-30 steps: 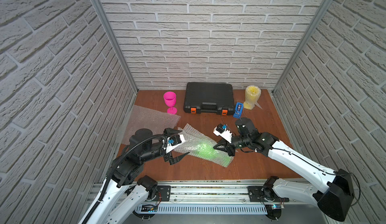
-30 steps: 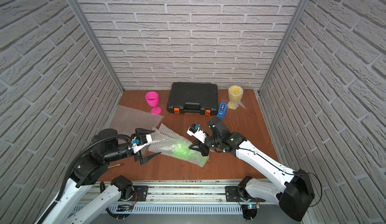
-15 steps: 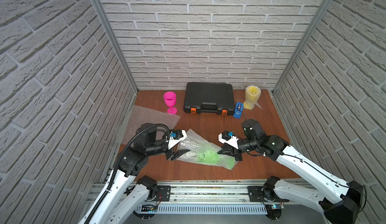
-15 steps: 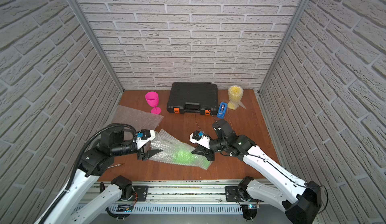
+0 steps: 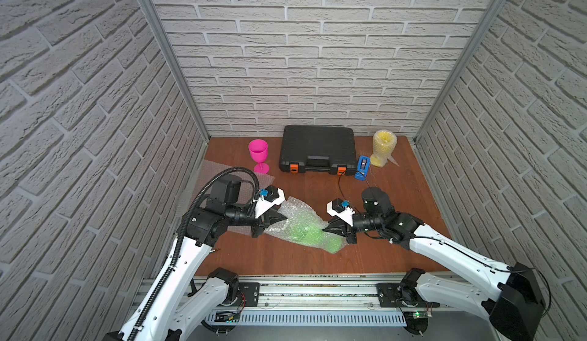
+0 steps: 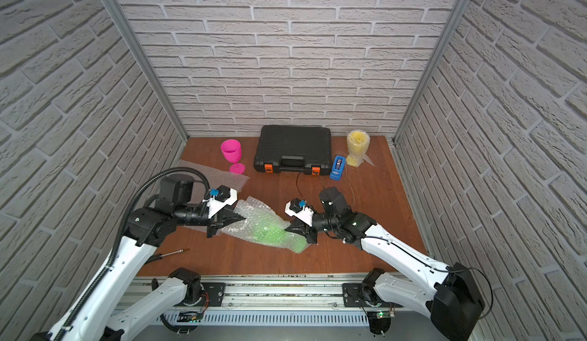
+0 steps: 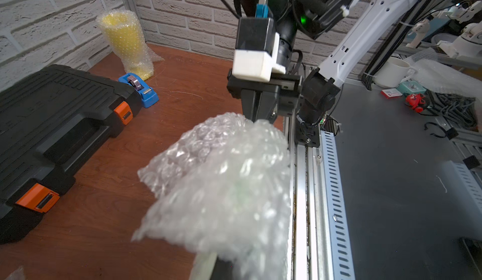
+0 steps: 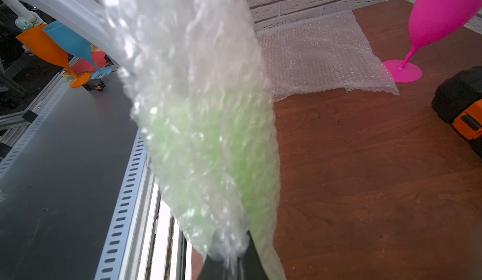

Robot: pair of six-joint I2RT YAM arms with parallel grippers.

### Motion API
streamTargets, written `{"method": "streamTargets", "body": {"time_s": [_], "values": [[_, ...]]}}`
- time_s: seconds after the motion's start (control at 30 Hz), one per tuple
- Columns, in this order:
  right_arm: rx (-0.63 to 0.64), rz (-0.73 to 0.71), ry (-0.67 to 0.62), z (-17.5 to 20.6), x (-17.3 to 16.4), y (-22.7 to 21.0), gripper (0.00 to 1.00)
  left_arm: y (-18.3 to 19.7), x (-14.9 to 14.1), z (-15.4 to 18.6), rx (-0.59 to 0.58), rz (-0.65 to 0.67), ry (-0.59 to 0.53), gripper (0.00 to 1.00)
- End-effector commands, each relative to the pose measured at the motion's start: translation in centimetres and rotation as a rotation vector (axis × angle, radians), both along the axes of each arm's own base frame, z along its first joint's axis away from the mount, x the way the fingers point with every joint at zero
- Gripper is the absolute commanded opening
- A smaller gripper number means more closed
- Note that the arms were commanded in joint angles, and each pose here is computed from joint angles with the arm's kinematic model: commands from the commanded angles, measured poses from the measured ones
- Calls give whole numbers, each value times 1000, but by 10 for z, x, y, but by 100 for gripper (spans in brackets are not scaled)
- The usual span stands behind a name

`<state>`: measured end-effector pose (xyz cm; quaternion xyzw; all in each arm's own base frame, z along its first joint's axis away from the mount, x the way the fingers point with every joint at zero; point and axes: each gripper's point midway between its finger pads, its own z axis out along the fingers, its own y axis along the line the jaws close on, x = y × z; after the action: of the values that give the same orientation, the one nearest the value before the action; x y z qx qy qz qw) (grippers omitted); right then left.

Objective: Wrap wine glasses in bubble wrap
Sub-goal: Wrap the wine glass in bubble wrap.

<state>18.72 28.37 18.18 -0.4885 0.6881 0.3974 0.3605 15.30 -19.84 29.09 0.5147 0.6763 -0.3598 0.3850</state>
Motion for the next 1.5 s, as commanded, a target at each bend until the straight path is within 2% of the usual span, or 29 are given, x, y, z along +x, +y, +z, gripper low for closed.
{"method": "streamTargets", "body": {"time_s": [0.0, 0.23, 0.5, 0.8, 1.0, 1.23, 1.3, 1.37, 1.47], "values": [[73, -82, -40, -10, 24, 14, 3, -1, 2, 18, -6, -17, -9, 0], [137, -113, -59, -54, 43, 29, 3, -7, 15, 0, 111, 10, 52, 0], [126, -113, -4, -109, 45, 20, 3, -15, 31, -55, 388, 61, 198, 0], [132, -108, 6, -111, 47, 18, 3, -25, 41, -115, 537, 59, 322, 0], [132, -91, 4, -110, 45, 19, 3, -46, 45, -161, 644, -2, 389, 0], [129, -102, 1, -110, 46, 17, 3, -49, 34, -226, 797, -28, 457, 0], [125, -107, 3, -110, 46, 17, 3, -47, 35, -236, 834, 0, 423, 3], [120, -114, 5, -111, 47, 16, 3, -45, 43, -237, 845, 54, 376, 13], [115, -111, 10, -111, 47, 17, 3, -47, 49, -208, 785, 82, 309, 23]]}}
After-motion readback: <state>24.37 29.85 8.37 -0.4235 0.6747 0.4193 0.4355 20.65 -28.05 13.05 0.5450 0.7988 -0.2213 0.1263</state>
